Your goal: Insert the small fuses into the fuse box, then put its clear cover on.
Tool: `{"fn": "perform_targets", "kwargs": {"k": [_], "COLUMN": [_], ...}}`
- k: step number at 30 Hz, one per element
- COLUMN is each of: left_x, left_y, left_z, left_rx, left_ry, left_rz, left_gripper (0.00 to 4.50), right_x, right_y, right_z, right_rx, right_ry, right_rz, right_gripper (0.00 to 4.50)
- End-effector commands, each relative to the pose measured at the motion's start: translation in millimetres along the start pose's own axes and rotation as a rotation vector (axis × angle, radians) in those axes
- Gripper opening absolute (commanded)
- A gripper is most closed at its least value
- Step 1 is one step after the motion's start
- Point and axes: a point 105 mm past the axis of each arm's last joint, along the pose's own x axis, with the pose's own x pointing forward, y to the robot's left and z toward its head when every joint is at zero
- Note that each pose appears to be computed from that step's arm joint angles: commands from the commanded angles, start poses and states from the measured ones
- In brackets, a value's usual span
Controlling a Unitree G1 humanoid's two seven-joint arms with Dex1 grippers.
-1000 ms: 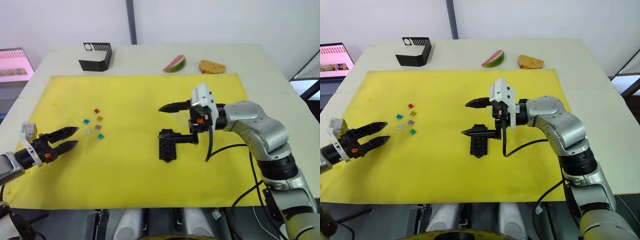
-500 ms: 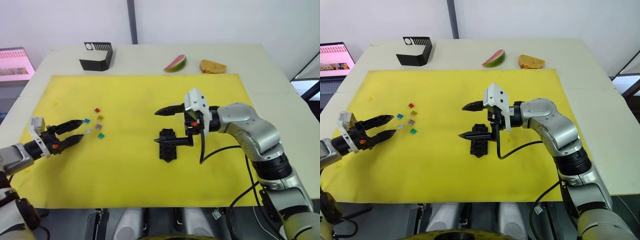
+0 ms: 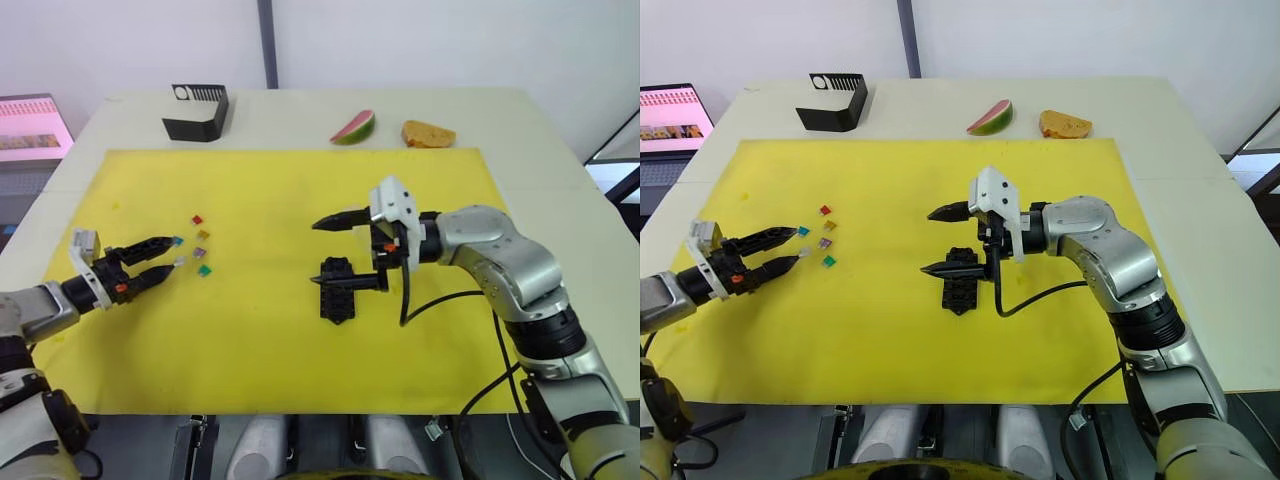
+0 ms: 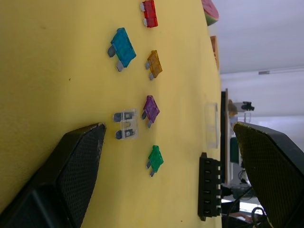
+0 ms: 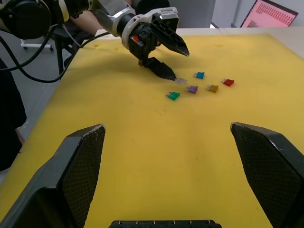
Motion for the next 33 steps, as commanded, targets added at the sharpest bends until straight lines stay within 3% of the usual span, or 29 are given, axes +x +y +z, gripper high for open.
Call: {"fn": "perform_targets", "kwargs": {"k": [1, 13, 17, 32, 33], "left_x": [8.6, 16.0, 16.3, 14.5, 14.7], "left_y": [2.7, 2.6, 2.5, 11.4, 13.8], "left_z": [-4.7, -10.9, -11.7, -11.0, -11.0], "left_rx": [-0.001, -0.003, 0.003, 0.017, 0.018], "left_ry": [0.029, 0.063, 0.067, 0.061, 0.058], "left_rz": [0.013, -0.001, -0.004, 0.029, 0.04], "left_gripper": [4.5, 4.5, 3.21, 3.21, 2.9], "right_x": [-5.0, -8.1, -7.6, -9.1, -8.9], "right_y": [-3.8, -6.7, -8.2, -10.2, -10.6], "right_z": [14.4, 13.0, 13.3, 15.1, 15.4], "right_rx": [-0.059, -0.069, -0.073, -0.08, -0.081], "right_ry": [-0.02, -0.005, -0.006, -0.003, -0.005], "right_rz": [-0.017, -0.021, -0.026, -0.027, -0.028], "right_gripper": [4.45, 4.45, 4.5, 4.5, 4.5]}}
